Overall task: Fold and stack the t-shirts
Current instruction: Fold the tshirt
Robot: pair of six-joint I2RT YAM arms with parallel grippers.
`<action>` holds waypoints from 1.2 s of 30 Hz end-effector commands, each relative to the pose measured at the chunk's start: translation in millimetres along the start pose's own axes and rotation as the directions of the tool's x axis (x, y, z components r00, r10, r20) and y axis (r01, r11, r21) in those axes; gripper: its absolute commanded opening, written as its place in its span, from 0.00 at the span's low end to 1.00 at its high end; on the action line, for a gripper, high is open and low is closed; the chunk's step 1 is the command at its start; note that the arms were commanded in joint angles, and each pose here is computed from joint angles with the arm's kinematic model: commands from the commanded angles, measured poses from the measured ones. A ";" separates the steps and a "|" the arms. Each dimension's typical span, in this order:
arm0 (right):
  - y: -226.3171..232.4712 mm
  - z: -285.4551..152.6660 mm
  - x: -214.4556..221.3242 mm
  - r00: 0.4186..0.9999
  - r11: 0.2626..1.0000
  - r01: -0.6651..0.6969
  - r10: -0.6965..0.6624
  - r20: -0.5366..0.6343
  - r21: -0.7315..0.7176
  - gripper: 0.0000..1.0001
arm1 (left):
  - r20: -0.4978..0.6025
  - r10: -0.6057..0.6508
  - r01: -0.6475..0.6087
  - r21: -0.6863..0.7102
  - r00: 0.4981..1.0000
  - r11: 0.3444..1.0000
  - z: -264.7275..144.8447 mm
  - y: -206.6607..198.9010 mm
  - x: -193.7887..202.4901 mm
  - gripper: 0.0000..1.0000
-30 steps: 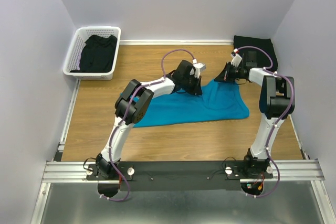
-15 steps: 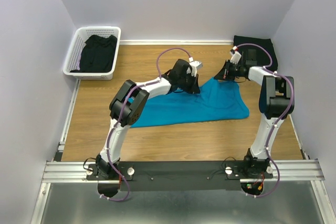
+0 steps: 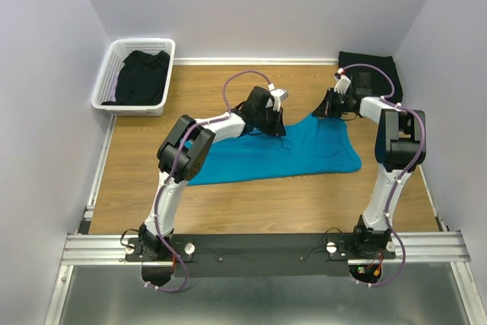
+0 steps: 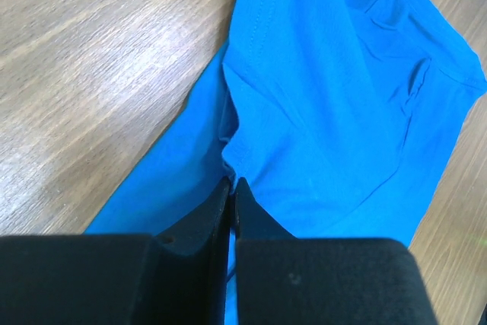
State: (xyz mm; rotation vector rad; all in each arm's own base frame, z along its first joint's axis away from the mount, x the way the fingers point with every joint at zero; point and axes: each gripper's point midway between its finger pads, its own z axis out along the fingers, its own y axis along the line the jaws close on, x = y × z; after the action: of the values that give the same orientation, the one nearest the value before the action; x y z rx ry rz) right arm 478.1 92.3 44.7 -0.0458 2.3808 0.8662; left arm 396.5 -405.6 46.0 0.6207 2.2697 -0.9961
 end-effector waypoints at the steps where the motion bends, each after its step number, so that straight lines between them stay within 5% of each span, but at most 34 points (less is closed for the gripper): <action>1: -12.7 8.5 5.0 1.000 0.999 0.005 -0.005 -0.013 0.034 0.09 | 0.000 -0.020 0.020 -0.029 1.000 0.999 -2.8 6.7 5.4 0.10; 7: -11.0 -4.0 -8.3 1.000 0.996 0.006 -0.009 0.030 0.091 0.23 | 0.039 -0.028 0.031 -0.076 0.999 0.997 -14.6 9.3 -5.6 0.16; 13: 1.1 -29.1 -23.7 0.995 0.990 0.016 -0.029 0.092 0.140 0.26 | 0.069 -0.033 0.039 -0.077 0.997 0.996 -26.8 1.5 -17.2 0.26; 15: 9.5 -39.8 -27.8 0.993 0.990 0.007 -0.024 0.116 0.144 0.28 | 0.077 -0.042 0.048 -0.081 0.996 0.996 -34.2 -1.8 -19.0 0.38; 16: 10.9 -42.2 -20.9 0.993 0.989 -0.023 0.006 0.114 0.149 0.37 | 0.085 -0.046 0.053 -0.083 0.995 0.995 -41.0 -5.5 -21.3 0.48; 19: 22.3 -61.0 -16.4 0.988 0.984 -0.062 0.036 0.149 0.170 0.43 | 0.097 -0.058 0.069 -0.109 0.994 0.992 -55.3 -6.7 -23.4 0.55; 27: 23.0 -103.3 76.4 0.948 0.911 -0.306 0.263 0.181 0.278 0.61 | 0.111 -0.199 0.227 -0.385 0.974 0.895 -120.2 44.0 10.0 0.48; 36: 26.6 -115.2 149.3 0.934 0.861 -0.356 0.336 0.119 0.364 0.67 | 0.149 -0.456 0.465 -0.503 0.877 0.729 -176.4 103.3 94.1 0.52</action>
State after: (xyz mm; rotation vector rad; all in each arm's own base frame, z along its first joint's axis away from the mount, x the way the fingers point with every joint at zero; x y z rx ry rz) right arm 309.0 72.2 66.6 0.4840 2.4498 0.6098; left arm 352.8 -211.9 33.2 -0.0768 2.5538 -0.5723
